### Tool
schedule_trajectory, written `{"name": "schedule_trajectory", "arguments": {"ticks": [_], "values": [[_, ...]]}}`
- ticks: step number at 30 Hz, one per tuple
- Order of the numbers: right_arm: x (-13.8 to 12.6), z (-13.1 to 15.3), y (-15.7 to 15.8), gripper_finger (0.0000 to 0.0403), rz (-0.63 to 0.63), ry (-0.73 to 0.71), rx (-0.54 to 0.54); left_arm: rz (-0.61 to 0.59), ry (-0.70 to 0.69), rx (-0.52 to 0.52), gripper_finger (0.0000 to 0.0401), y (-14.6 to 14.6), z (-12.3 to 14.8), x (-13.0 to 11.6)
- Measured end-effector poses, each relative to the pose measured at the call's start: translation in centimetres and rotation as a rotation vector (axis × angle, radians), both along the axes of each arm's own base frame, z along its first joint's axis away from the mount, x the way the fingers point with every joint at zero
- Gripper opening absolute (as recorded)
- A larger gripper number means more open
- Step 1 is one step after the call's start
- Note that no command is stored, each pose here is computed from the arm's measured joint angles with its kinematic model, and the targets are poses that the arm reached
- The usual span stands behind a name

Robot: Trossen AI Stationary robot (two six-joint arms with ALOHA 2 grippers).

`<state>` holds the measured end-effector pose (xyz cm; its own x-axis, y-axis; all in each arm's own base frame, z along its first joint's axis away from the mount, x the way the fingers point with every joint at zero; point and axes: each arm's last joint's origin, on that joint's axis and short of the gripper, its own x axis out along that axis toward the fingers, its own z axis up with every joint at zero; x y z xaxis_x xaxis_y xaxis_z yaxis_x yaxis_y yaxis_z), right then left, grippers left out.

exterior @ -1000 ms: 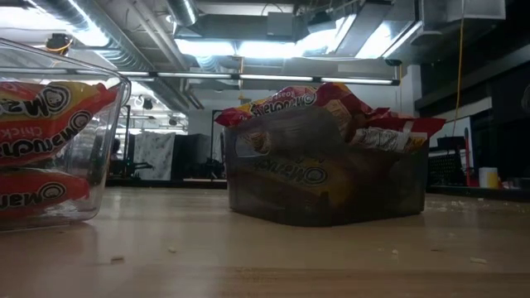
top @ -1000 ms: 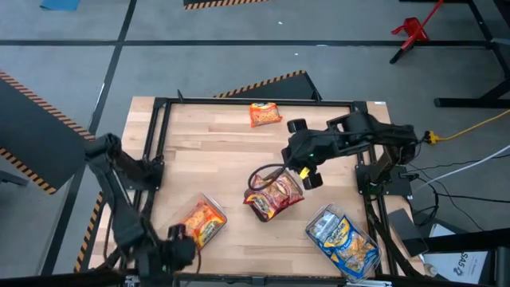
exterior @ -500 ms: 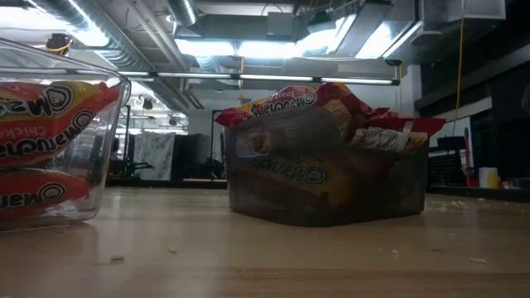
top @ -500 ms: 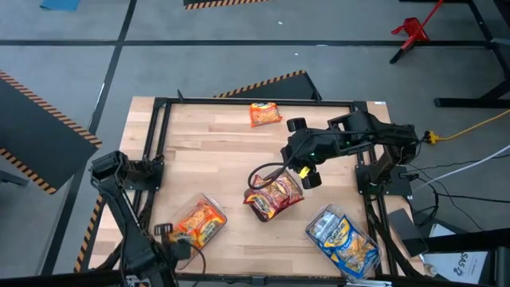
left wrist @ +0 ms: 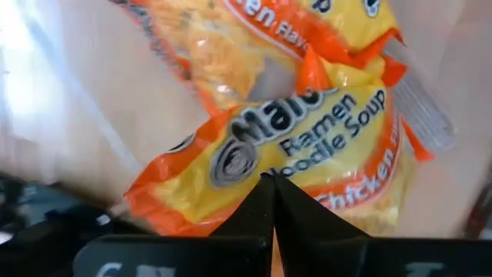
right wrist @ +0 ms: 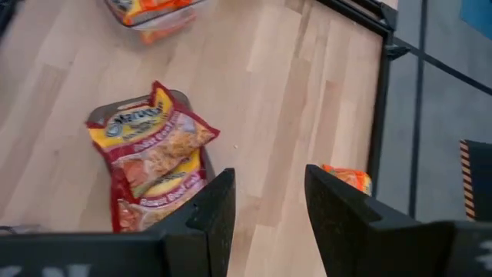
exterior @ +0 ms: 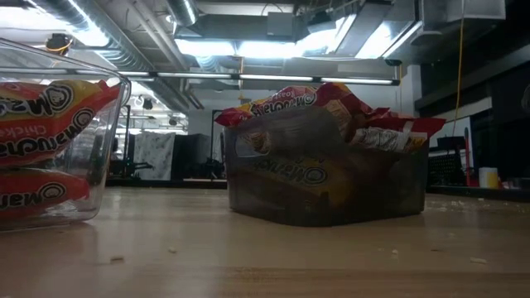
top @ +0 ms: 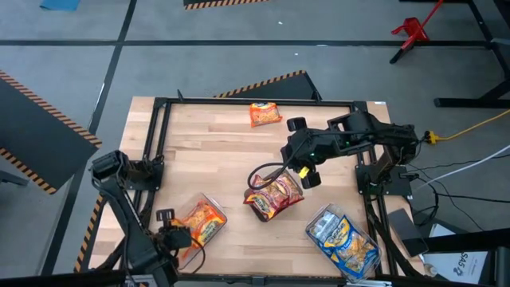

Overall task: Sort Maruchan noodles
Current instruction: Put the orange noodle pack into the left transparent bin

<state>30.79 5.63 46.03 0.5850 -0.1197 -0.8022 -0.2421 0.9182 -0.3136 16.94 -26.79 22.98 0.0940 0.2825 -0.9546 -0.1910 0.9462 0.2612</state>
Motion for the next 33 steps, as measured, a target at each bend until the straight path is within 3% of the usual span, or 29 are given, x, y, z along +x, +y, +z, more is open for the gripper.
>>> {"name": "schedule_trajectory", "arguments": {"ticks": [7,12,15,19,23,27,33], "values": [[0.4,0.0,-2.5,0.0142,-0.079,0.000,-0.021,0.016,-0.014,-0.091,0.0000,-0.2,-3.0,0.1],[0.6,0.0,-4.9,0.0142,-0.124,0.000,0.017,0.057,-0.028,-0.076,0.0000,0.2,-2.1,-0.1],[1.2,-0.9,-7.3,0.0142,-0.182,0.018,-0.011,0.070,-0.118,-0.083,0.0000,0.5,-0.3,-0.1],[2.8,-4.4,-11.2,0.0144,-0.243,0.093,-0.014,0.079,-0.338,-0.089,0.0000,1.5,3.0,-0.1],[4.5,-9.8,-14.9,0.0160,-0.279,0.129,-0.022,0.106,-0.541,-0.102,0.0000,3.1,6.1,-0.5],[5.5,-15.0,-18.2,0.0185,-0.325,0.077,-0.066,0.123,-0.682,-0.090,0.0009,4.6,8.2,-1.0],[4.7,-20.1,-22.1,0.0259,-0.571,-0.006,-0.101,0.110,-0.806,-0.030,0.0043,5.6,9.4,-1.4]]}}
